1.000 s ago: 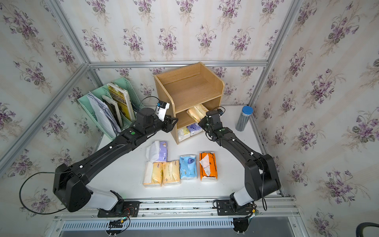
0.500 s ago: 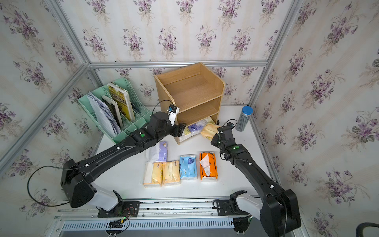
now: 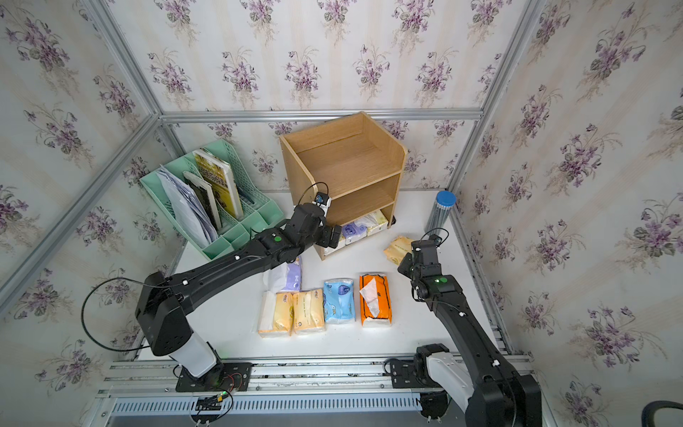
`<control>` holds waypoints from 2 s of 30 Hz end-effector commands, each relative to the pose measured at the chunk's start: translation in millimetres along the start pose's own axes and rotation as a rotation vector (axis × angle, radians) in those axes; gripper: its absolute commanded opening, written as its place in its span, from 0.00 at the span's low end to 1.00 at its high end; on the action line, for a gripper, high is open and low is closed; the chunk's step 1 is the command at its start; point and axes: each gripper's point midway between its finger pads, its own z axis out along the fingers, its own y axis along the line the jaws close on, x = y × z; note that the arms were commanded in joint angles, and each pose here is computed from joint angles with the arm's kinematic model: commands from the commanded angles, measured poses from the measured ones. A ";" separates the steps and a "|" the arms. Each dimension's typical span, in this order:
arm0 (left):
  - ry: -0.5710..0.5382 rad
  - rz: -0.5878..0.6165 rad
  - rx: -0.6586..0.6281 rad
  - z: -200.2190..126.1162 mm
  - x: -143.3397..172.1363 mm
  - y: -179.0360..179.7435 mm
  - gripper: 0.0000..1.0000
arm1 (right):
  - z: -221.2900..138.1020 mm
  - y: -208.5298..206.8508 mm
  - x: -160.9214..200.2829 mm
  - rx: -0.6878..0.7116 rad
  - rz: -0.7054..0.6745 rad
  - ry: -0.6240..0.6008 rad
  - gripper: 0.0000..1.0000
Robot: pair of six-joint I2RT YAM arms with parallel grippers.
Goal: Remove the tissue boxes from the shelf
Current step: Adjust the shelf at the center of the board.
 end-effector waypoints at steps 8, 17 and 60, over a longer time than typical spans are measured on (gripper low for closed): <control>0.012 -0.219 -0.116 23.6 6.4 77.7 0.99 | 17.1 -23.9 29.9 0.063 0.008 0.075 0.11; 0.026 -0.234 -0.150 17.5 8.0 110.2 0.99 | -7.2 -16.1 10.3 0.023 0.042 0.001 0.79; -0.045 -0.201 -0.039 -41.9 -4.4 120.1 0.99 | -33.8 237.9 47.4 -0.788 0.051 0.132 0.60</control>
